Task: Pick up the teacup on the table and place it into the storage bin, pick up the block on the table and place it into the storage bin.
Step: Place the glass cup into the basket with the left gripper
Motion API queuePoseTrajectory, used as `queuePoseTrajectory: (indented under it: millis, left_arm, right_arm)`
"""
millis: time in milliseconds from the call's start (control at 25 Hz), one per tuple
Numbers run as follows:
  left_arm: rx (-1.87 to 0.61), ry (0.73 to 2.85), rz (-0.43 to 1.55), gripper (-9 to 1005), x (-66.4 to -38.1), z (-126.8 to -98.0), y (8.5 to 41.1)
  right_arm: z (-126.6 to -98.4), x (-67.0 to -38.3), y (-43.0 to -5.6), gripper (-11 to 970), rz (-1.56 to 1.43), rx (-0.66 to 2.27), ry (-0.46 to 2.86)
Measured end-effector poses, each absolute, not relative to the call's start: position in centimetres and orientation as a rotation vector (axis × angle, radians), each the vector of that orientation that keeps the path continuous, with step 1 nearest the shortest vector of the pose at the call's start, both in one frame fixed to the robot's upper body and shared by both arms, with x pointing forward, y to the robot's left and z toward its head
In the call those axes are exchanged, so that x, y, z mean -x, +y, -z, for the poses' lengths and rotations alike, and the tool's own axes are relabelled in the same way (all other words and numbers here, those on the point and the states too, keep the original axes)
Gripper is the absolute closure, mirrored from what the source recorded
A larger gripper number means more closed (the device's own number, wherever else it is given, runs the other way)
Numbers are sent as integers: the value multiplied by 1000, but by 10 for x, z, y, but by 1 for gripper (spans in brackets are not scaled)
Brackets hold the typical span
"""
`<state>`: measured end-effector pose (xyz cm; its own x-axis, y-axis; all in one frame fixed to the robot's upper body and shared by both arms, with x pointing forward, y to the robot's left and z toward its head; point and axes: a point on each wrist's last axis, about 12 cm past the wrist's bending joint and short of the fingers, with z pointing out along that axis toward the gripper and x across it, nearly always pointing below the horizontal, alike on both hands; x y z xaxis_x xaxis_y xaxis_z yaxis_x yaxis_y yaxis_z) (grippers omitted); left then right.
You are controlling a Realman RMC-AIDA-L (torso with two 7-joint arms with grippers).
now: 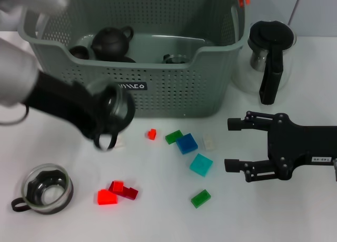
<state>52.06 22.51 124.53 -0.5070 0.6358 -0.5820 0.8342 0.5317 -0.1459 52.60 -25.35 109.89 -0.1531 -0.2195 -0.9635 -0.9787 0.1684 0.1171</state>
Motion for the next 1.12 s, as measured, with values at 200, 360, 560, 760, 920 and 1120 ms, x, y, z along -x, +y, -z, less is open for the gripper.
queuePoseTrajectory:
  millis: [200, 360, 560, 760, 920, 1120]
  left_arm:
    - [-1089, 2068, 777, 961, -536, -1270, 240]
    - [-973, 1989, 787, 961, -569, -1277, 230]
    - [-894, 1940, 688, 961, -614, -1274, 196]
    - [-849, 1936, 552, 961, -652, -1246, 162]
    - [-814, 1936, 450, 961, -673, -1216, 149]
    - [-886, 1945, 318, 961, -682, -1176, 139]
  right_arm:
    - [-1098, -525, -253, 45, -1078, 1187, 1555]
    - [-1098, -525, -252, 45, -1089, 1187, 1551]
    - [-1099, -526, -250, 45, -1097, 1186, 1545]
    - [-1098, -527, -250, 45, -1094, 1182, 1546]
    - [-1099, -527, -250, 45, -1092, 1181, 1542]
    - [-1099, -527, -249, 45, -1095, 1183, 1537]
